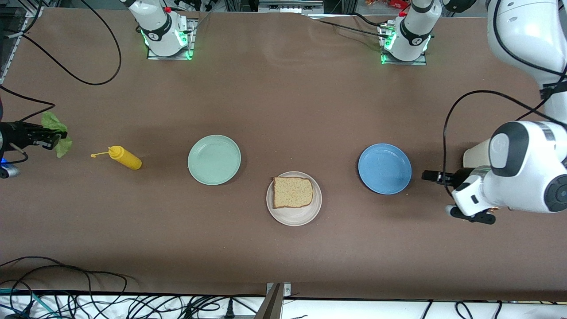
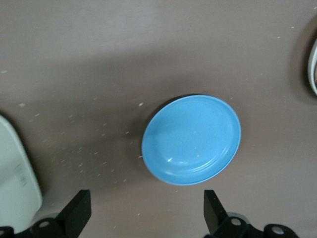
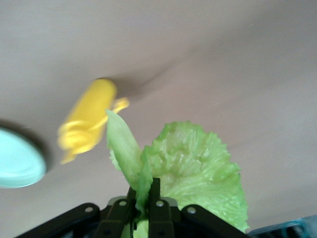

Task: Make sandwich on beige plate with both arms
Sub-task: 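Carry the lettuce leaf with the right gripper onto the bread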

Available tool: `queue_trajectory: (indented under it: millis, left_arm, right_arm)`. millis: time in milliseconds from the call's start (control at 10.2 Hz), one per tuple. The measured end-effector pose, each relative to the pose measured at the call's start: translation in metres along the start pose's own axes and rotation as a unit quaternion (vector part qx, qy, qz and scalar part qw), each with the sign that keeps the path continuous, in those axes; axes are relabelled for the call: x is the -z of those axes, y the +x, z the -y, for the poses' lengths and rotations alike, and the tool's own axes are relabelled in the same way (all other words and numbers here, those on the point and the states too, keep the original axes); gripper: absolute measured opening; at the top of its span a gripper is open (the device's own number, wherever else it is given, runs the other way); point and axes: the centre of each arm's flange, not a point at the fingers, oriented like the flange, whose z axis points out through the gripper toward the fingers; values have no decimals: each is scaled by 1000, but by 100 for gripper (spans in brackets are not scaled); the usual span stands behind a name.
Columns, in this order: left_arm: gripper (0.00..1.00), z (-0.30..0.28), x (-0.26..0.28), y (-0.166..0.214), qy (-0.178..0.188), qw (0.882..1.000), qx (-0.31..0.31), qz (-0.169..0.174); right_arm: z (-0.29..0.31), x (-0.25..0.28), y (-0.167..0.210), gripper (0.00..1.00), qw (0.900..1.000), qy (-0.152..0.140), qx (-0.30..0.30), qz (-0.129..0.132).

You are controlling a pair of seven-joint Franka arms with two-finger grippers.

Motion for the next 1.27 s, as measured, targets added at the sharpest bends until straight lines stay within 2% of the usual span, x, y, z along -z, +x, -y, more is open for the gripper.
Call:
queue_trajectory:
  millis: [98,293,586,781,977,1172,1270]
  left_arm:
    - [100,8,11,-8,15,1000,5,1]
    - [100,17,30,-23,48,999,11,6]
    - [100,41,63,-51,59,998,30,5]
    - [100,77,85,-73,56,998,21,-6]
    - [100,110,96,-90,52,998,18,-13]
    - [100,124,97,-96,48,999,22,-13]
    - [100,127,97,-97,52,998,24,-11]
  right_arm:
    - [31,16,-14,10,1000,19,-20,-8]
    - [98,29,-43,10,997,37,-72,-21]
    - [214,10,-79,10,979,94,-176,-39]
    - [286,-26,-94,10,961,128,-241,-31]
    - [354,-65,-110,10,937,174,-298,-49]
    - [422,-112,-134,10,909,235,-339,-57]
    - [449,-137,-146,10,899,265,-345,-49]
